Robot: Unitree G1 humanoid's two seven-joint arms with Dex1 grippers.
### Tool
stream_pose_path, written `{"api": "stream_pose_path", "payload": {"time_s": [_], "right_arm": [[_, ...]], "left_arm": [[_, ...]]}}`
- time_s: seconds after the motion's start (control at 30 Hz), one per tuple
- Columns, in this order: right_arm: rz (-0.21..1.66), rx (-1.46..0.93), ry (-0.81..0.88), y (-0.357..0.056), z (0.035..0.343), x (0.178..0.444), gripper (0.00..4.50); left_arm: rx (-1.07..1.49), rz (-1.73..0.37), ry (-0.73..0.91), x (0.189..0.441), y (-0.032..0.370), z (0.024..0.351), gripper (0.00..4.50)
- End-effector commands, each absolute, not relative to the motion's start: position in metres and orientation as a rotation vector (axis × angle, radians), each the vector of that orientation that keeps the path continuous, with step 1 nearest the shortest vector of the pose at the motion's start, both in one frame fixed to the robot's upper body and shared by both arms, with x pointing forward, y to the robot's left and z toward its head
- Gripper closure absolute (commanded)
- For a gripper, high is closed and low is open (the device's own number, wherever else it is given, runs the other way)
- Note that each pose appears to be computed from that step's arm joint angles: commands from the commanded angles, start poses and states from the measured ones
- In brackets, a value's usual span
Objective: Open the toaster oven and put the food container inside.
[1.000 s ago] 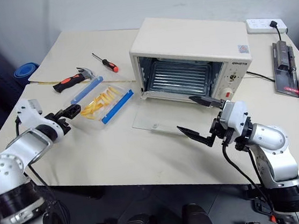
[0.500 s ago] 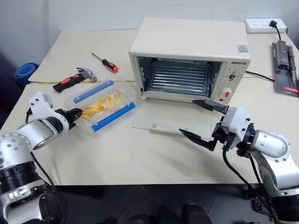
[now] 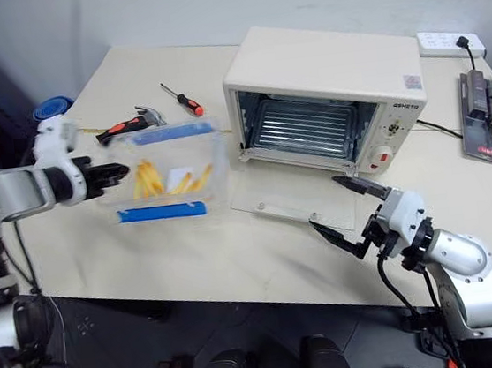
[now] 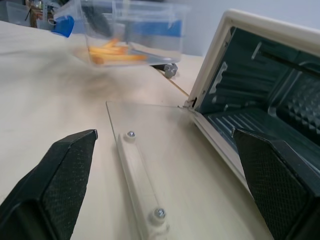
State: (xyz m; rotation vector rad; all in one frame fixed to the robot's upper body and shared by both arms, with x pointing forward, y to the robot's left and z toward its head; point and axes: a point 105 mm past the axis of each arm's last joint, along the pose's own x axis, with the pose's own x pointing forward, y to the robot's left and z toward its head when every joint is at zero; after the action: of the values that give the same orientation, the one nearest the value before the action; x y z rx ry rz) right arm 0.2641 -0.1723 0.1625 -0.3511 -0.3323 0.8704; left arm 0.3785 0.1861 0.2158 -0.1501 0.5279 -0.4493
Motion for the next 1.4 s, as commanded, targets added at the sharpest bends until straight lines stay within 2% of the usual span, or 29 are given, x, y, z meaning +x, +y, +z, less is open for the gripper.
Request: {"api": "stream_pose_path", "payload": {"time_s": [0.03,0.23,0.4,0.53,0.67,0.83,0.87,0.97,1.07,1.17,1.3,1.4], "right_arm": [[0.833,-0.372,-0.371,-0.177,0.171,0.259,0.0],[0.772,-0.367,-0.363,-0.182,0.167,0.249,0.0],[0.729,-0.354,-0.357,-0.182,0.165,0.239,0.0],[0.711,-0.327,-0.327,-0.181,0.159,0.232,0.0],[0.693,-0.298,-0.306,-0.18,0.16,0.23,0.0],[0.746,-0.238,-0.256,-0.169,0.167,0.221,0.0],[0.773,-0.228,-0.226,-0.163,0.165,0.219,0.18],[0.856,-0.221,-0.12,-0.146,0.151,0.216,0.9],[0.89,-0.237,-0.058,-0.134,0.138,0.222,2.04],[0.89,-0.273,-0.022,-0.132,0.131,0.235,2.96],[0.885,-0.266,0.042,-0.135,0.129,0.259,4.29],[0.841,-0.291,0.003,-0.136,0.141,0.288,4.29]], "left_arm": [[-0.074,-0.508,0.485,0.386,0.154,0.227,4.49],[-0.037,-0.604,0.482,0.405,0.093,0.221,4.49],[-0.036,-0.64,0.466,0.412,0.07,0.221,4.49],[-0.06,-0.644,0.442,0.416,0.063,0.222,3.25],[-0.191,-0.686,0.363,0.418,0.063,0.238,2.08],[-0.236,-0.757,0.148,0.414,0.106,0.265,2.08],[-0.172,-0.795,0.106,0.41,0.119,0.263,2.07],[0.075,-0.989,0.036,0.384,0.145,0.241,2.62],[0.276,-1.18,0.075,0.357,0.155,0.204,3.61],[0.399,-1.367,0.096,0.33,0.141,0.172,4.46],[0.343,-1.384,0.045,0.331,0.11,0.159,4.5],[0.266,-1.309,0.009,0.348,0.084,0.158,4.5]]}}
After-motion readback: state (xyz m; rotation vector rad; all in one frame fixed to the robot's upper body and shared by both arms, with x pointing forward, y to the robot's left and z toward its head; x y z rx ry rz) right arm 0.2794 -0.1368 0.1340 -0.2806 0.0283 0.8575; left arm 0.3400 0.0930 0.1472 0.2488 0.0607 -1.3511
